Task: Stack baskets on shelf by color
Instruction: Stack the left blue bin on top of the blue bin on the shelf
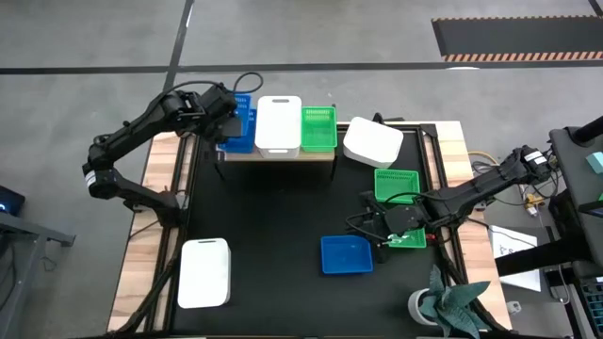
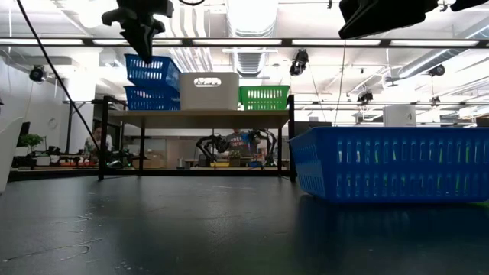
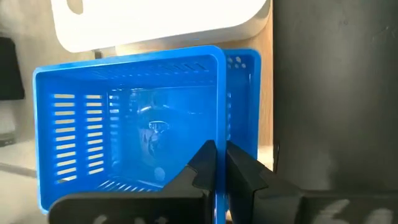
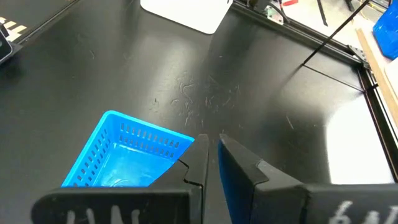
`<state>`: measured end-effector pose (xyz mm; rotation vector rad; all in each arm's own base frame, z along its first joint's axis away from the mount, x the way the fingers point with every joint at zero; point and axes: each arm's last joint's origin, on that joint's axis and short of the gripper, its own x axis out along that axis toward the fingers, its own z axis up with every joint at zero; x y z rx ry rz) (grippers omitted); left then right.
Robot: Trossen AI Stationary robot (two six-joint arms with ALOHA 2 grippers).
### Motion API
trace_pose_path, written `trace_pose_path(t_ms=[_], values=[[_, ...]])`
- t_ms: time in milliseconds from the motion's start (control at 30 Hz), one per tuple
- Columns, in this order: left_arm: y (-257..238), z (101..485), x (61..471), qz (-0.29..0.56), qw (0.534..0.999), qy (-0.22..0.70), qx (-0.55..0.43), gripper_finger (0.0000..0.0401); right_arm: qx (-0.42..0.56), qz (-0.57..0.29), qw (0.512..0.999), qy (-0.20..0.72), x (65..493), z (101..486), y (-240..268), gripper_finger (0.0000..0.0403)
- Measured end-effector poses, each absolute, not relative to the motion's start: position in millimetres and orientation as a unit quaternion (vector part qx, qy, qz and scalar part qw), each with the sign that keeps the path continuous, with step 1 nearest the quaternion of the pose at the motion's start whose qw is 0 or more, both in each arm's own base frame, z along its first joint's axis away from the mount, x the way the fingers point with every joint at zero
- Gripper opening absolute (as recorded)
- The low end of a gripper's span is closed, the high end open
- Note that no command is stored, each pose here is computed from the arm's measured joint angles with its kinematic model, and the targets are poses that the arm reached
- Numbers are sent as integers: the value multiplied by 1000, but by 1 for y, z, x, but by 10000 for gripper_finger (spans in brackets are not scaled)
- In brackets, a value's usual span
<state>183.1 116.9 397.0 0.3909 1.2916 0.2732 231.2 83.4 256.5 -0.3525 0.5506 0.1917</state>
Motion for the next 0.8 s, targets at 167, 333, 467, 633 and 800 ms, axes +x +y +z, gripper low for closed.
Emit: trace_pose_path(t_ms=[167, 333, 467, 633, 800], values=[[117, 397, 185, 120, 784, 583, 177, 1, -173, 94, 943, 270, 231, 257, 83, 27], [118, 391, 186, 116, 780, 589, 174, 1, -173, 94, 943, 270, 231, 256, 83, 27], [119, 381, 188, 109, 774, 601, 166, 1, -173, 94, 942, 270, 231, 256, 83, 27], [121, 374, 192, 112, 776, 597, 167, 1, -173, 94, 942, 270, 231, 256, 83, 27], [122, 367, 193, 110, 774, 601, 165, 1, -173, 94, 942, 270, 231, 256, 83, 27]])
